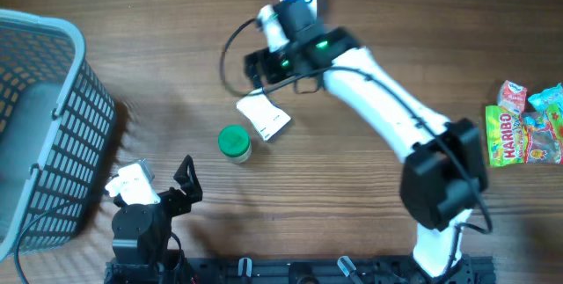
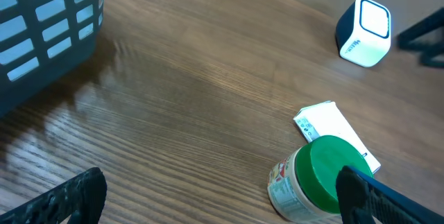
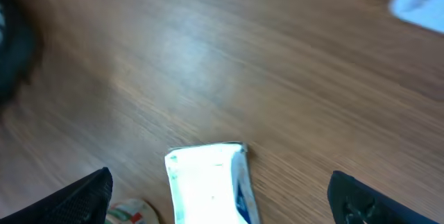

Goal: Scan the item barcode
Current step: 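Reach the right gripper to the white package and grasp it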

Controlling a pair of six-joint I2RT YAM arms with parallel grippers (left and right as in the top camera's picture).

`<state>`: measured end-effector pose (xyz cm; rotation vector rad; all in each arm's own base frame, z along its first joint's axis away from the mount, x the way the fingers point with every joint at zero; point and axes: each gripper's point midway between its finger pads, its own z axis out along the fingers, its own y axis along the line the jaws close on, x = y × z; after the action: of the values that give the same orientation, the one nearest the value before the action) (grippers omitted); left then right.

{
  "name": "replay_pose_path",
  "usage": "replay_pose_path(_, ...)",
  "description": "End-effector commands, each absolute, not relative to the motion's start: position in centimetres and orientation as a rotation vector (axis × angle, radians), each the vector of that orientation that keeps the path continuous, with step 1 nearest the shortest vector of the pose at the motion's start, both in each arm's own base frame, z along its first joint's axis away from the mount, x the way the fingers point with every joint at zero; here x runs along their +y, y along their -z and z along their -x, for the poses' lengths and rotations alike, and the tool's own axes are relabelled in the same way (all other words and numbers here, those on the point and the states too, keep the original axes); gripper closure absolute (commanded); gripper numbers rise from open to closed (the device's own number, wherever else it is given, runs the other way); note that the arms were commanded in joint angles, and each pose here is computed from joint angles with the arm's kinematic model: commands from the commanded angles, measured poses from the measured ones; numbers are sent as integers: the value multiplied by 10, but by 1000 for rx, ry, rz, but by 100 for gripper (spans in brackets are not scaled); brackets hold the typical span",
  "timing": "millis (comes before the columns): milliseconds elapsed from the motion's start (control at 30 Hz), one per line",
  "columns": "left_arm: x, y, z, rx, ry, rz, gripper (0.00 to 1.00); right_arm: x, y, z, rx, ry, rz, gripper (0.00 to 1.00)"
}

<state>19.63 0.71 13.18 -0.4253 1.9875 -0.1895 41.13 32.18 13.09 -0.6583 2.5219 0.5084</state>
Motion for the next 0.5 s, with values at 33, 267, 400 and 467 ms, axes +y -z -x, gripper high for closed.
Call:
replay_pose_path(33, 5, -132, -197, 1983, 208, 421, 0, 343, -82, -402, 2520, -280, 784, 0)
replay_pose_path(267, 5, -132, -197, 1983, 208, 421, 0, 342, -52, -405, 2516, -87, 778, 0)
replay_pose_path(400, 5, -132, -197, 1983, 208, 421, 0, 356, -38, -381, 2593, -247, 868, 0)
replay_pose_path(467, 5, -132, -197, 1983, 208, 421, 0, 360, -29, -370, 2631, -306, 900, 0)
